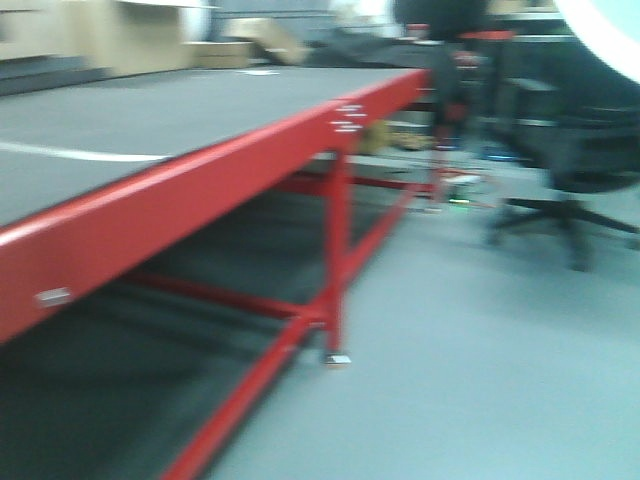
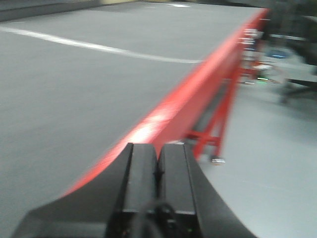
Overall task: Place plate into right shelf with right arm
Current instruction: 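Drive the base away from the table holding the plate in the right gripper, then drive the base past the chair toward the shelf of blue bins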
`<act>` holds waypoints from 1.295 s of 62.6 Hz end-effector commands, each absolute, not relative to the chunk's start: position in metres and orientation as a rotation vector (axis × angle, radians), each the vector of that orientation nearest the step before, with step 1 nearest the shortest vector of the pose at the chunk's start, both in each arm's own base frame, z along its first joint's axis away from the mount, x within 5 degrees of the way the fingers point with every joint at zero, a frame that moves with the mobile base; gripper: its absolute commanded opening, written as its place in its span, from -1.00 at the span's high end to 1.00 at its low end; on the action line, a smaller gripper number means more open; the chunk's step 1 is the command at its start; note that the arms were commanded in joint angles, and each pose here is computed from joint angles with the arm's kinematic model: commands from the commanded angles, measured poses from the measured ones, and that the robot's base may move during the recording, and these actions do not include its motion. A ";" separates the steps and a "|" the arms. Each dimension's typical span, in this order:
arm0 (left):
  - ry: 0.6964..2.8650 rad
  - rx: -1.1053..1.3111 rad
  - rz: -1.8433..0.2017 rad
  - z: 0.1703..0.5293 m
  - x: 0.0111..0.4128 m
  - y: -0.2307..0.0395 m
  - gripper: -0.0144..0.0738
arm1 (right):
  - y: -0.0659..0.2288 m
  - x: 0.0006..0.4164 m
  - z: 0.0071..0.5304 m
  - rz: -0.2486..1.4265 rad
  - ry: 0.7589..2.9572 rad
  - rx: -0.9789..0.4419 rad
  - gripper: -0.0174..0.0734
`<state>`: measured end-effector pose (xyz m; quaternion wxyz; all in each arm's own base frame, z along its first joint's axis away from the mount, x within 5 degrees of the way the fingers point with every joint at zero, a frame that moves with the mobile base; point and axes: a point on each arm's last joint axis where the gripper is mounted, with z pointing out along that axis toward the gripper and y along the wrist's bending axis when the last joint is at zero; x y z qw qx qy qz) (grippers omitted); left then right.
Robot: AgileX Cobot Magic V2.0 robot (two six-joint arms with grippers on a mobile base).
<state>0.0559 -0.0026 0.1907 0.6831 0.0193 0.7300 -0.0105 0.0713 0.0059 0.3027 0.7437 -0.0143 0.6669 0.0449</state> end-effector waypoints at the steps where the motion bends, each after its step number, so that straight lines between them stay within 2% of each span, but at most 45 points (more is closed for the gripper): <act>1: 1.560 0.041 -0.026 0.196 0.056 -0.003 0.78 | 0.005 0.069 0.320 0.094 1.348 -0.019 0.50; 81: 1.560 0.041 -0.026 0.196 0.056 -0.003 0.78 | 0.005 0.069 0.320 0.094 1.348 -0.019 0.50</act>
